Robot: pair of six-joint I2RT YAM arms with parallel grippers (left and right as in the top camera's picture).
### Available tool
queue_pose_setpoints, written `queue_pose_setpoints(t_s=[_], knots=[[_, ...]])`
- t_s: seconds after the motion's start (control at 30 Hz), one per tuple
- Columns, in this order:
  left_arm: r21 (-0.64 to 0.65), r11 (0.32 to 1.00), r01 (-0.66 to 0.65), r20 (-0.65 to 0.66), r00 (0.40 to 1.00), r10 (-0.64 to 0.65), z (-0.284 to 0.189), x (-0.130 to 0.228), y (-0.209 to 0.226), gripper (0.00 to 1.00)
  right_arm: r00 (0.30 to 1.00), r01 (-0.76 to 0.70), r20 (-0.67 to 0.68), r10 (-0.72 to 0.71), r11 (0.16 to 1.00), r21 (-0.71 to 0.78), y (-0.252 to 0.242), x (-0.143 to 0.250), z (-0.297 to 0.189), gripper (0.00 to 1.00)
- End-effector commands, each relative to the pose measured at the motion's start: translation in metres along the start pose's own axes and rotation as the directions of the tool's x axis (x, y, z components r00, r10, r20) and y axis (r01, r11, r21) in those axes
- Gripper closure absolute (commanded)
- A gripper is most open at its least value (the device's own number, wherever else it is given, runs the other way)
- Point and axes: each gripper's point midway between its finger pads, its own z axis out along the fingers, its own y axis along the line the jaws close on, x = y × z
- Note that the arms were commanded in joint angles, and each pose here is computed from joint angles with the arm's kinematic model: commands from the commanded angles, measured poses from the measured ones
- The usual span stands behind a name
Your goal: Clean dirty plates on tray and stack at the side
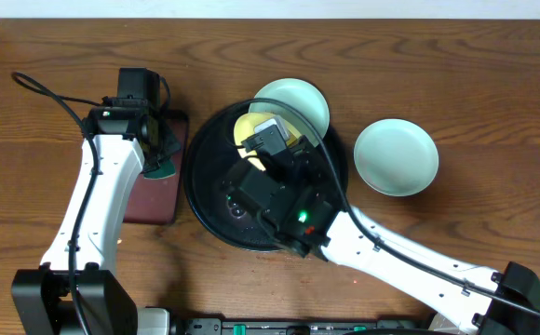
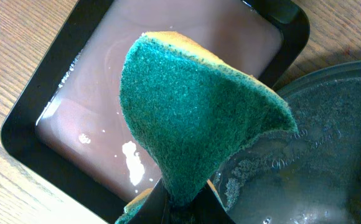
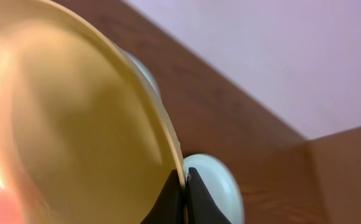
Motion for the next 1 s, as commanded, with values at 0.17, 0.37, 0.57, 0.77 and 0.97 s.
queue_pose_setpoints(t_s=[0.17, 0.37, 0.57, 0.77, 0.97], knots=[[-0.022, 1.0, -0.01, -0.004, 1.0, 0.01, 0.003, 0.001, 0.004, 0.93, 0.997, -0.026, 0.075, 0.009, 0.973, 0.228, -0.041, -0.016, -0.017, 0.99], [-0.022, 1.0, -0.01, -0.004, 1.0, 0.01, 0.003, 0.001, 0.004, 0.93, 1.0, -0.019, 0.003, 0.019, 1.0, -0.008, -0.006, -0.004, -0.002, 0.99], [-0.022, 1.0, -0.01, -0.004, 1.0, 0.01, 0.003, 0.001, 0.004, 0.93, 0.981, -0.146, -0.164, 0.101, 0.944, -0.295, 0.028, 0.019, 0.015, 0.99], [-0.022, 1.0, -0.01, -0.004, 1.0, 0.01, 0.003, 0.001, 0.004, 0.93, 0.898, -0.403, -0.378, 0.226, 0.769, -0.497, 0.026, 0.033, 0.038, 0.99], [-0.022, 1.0, -0.01, -0.004, 1.0, 0.01, 0.003, 0.001, 0.004, 0.92, 0.762, -0.63, -0.523, 0.381, 0.624, -0.463, -0.036, 0.052, 0.075, 0.99]])
